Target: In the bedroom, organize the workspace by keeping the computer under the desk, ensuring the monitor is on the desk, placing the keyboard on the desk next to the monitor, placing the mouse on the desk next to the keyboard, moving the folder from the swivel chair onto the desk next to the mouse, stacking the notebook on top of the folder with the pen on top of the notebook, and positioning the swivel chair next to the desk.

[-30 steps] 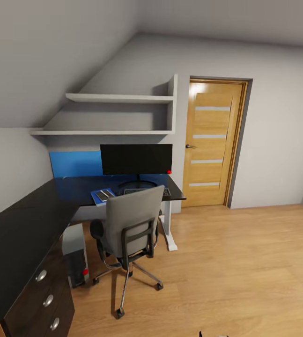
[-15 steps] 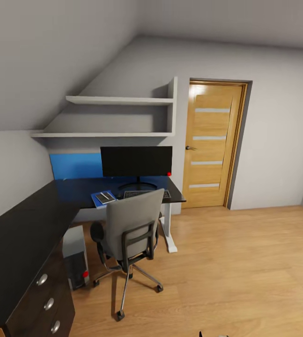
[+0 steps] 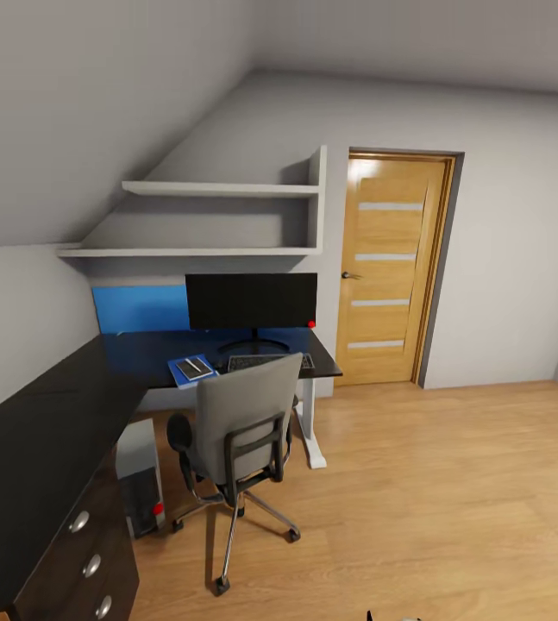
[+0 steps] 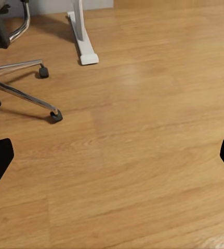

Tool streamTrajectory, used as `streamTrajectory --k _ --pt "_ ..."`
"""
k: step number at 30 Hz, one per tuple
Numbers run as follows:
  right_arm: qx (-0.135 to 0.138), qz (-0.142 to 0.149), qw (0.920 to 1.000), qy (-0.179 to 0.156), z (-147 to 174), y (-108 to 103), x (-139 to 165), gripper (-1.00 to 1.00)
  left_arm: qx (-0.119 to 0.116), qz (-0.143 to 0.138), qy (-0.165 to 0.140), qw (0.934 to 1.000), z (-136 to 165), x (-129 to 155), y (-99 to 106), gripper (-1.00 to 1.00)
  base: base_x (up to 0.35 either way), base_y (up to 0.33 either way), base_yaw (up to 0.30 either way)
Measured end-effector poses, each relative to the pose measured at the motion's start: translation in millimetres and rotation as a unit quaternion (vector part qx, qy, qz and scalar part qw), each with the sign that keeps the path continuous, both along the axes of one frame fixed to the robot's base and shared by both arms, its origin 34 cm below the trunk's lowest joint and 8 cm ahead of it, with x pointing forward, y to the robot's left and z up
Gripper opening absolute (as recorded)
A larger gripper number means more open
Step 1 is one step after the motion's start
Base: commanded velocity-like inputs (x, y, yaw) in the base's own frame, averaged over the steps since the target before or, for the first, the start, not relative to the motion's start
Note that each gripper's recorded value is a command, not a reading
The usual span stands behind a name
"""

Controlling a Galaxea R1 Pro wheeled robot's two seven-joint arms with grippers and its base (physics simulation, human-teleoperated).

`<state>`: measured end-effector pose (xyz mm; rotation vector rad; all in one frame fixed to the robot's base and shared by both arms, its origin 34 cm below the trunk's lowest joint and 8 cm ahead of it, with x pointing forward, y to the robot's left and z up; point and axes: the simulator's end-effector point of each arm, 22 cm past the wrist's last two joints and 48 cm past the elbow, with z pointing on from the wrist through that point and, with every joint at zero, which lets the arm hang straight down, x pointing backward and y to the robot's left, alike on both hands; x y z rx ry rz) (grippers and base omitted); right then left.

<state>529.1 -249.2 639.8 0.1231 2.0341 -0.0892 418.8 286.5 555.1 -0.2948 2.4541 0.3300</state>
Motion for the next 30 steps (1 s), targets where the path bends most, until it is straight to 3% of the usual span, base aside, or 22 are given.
streamTrajectory --k 30 --pt "0.0 0.0 1.0 0.001 44 0 -2 1.0 -0.009 -0.006 -0.02 0.9998 48 5 -3 1.0 0.0 0.0 0.0"
